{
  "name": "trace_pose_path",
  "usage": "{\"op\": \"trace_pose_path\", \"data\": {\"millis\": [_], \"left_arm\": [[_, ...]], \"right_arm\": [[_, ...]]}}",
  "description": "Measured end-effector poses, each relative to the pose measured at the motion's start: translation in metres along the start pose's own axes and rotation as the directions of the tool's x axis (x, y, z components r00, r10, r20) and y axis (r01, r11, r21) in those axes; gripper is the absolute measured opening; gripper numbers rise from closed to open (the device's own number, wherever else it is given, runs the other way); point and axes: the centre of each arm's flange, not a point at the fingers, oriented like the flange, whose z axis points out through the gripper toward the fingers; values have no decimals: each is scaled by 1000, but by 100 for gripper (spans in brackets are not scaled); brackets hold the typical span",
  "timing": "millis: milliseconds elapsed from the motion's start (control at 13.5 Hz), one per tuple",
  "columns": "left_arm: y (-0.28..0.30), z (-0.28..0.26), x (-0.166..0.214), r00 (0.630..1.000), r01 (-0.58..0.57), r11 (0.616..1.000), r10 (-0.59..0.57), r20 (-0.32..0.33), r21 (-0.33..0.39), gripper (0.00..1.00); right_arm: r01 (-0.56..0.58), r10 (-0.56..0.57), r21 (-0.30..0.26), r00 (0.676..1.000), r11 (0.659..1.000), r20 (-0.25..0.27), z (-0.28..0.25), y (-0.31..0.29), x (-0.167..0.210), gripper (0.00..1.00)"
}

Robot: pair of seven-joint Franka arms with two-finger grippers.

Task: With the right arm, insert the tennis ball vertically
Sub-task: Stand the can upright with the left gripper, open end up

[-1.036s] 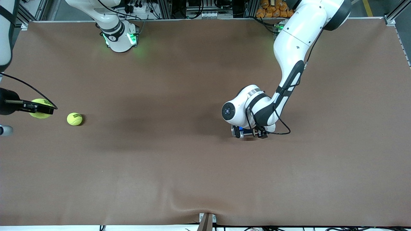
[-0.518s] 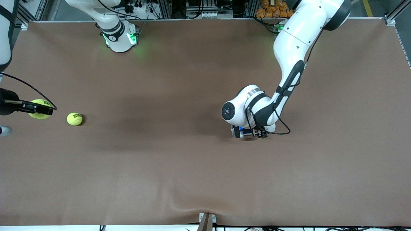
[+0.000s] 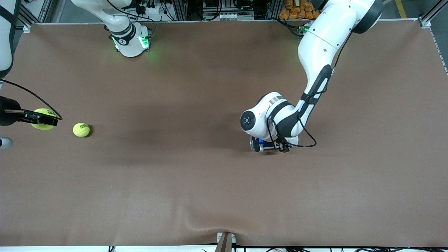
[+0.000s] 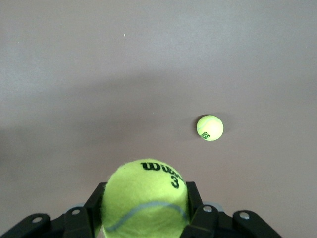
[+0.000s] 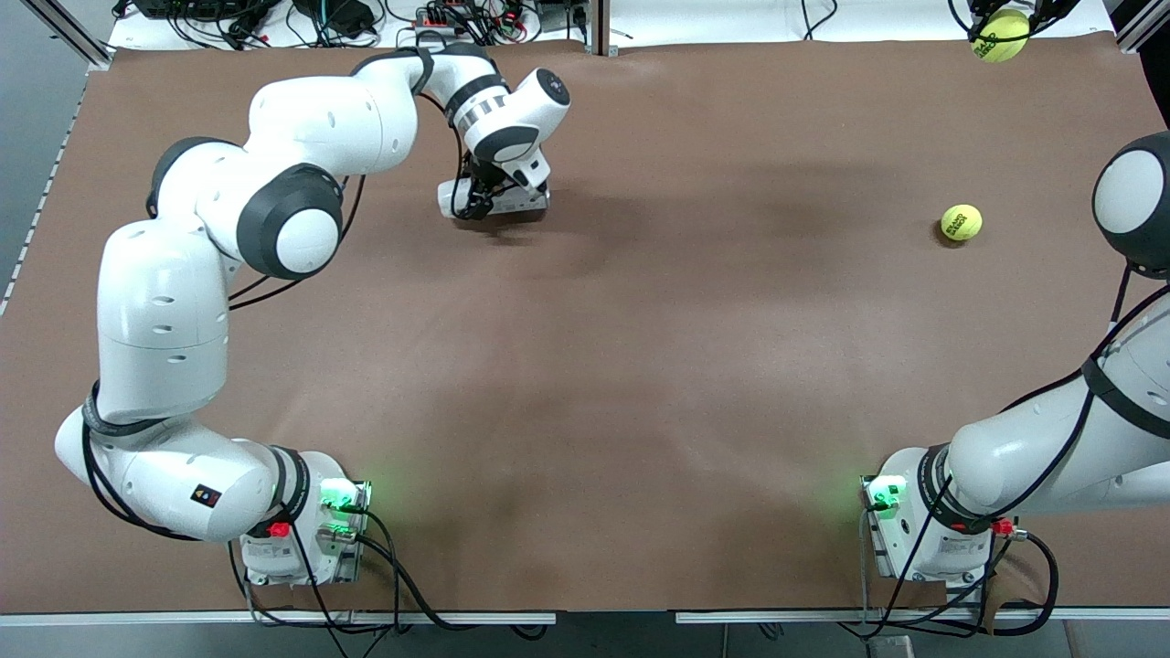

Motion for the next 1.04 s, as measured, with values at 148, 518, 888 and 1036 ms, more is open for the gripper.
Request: {"op": "trace_pose_path", "data": {"millis": [148,518,888,1036], "left_arm": [[3,-20,10,999,-2,1000,3,-53,15,80],[3,-78,32,962,54,997,-39,-271,48,80],[9,-143,56,827,188,981,-132,-546,47,80],[13,-159,64,745,254,967,-183,-641,19,80]], "right_arm": [[0,0,0,1000,1000,0,0,0,0,67],[1,-1,0,1000,1000,1,0,0,0,67],[1,-1,0,1000,1000,1,1,-1,0,67],[1,-1,0,1000,1000,1,1,-1,0,67]]}}
